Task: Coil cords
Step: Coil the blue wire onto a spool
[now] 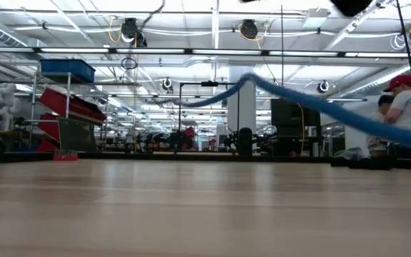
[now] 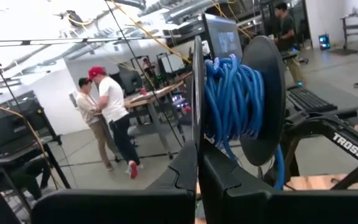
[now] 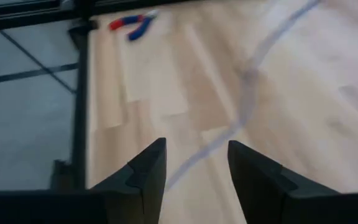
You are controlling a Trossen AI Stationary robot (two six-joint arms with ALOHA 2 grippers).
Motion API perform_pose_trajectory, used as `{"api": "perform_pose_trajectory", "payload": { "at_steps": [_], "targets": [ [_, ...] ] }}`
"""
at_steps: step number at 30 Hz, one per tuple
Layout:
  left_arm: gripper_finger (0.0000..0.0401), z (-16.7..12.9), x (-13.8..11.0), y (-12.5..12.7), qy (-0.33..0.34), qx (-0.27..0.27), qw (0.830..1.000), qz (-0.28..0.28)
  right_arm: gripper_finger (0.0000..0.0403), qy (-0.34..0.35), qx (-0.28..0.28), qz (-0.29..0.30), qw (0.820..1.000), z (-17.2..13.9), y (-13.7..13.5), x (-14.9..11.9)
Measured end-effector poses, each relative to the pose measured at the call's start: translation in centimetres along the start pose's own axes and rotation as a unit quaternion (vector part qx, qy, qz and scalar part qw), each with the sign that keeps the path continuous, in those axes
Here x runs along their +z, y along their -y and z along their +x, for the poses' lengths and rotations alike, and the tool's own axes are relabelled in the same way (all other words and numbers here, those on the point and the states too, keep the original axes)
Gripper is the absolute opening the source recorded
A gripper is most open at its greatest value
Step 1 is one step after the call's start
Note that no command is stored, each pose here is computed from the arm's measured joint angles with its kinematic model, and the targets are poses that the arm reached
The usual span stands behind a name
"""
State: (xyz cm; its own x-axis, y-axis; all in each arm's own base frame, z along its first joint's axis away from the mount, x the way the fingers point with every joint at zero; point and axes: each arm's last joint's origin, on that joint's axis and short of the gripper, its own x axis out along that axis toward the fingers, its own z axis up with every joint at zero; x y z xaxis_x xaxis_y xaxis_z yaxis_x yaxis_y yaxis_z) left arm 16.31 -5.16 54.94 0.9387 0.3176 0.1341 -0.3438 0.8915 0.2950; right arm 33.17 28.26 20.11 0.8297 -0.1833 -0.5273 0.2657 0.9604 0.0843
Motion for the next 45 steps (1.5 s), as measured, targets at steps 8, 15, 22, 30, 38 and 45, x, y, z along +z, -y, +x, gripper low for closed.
{"api": "perform_pose_trajectory", "payload": {
  "at_steps": [8, 15, 22, 30, 38, 45],
  "targets": [
    [0.0006, 0.1, -0.2, 0.2, -0.007, -0.003, 1.0, 0.006, 0.0159, -0.04, -0.017, 0.015, 0.999, 5.6, 1.0, -2.8],
    [0.0006, 0.1, -0.2, 0.2, -0.009, -0.003, 1.0, 0.007, 0.0142, -0.028, -0.059, 0.014, 0.998, 7.5, 2.0, -3.3],
    [0.0006, 0.1, -0.4, 0.3, -0.017, -0.007, 1.0, 0.013, 0.0017, -0.033, -0.07, -0.015, 0.997, 8.2, 2.8, -2.8],
    [0.0006, 0.3, -0.9, 0.7, -0.036, -0.013, 0.999, -0.01, 0.0002, -0.07, -0.136, -0.048, 0.987, 8.6, 7.0, 0.4],
    [0.0006, 0.8, -1.9, 1.6, -0.076, -0.026, 0.997, -0.011, 0.0, -0.065, -0.121, -0.04, 0.99, 4.2, 11.9, 8.7],
    [0.0006, 0.9, -1.9, 1.7, -0.075, -0.025, 0.997, -0.016, 0.0033, -0.037, 0.033, -0.016, 0.999, 2.8, 7.9, 8.8]
  ]
}}
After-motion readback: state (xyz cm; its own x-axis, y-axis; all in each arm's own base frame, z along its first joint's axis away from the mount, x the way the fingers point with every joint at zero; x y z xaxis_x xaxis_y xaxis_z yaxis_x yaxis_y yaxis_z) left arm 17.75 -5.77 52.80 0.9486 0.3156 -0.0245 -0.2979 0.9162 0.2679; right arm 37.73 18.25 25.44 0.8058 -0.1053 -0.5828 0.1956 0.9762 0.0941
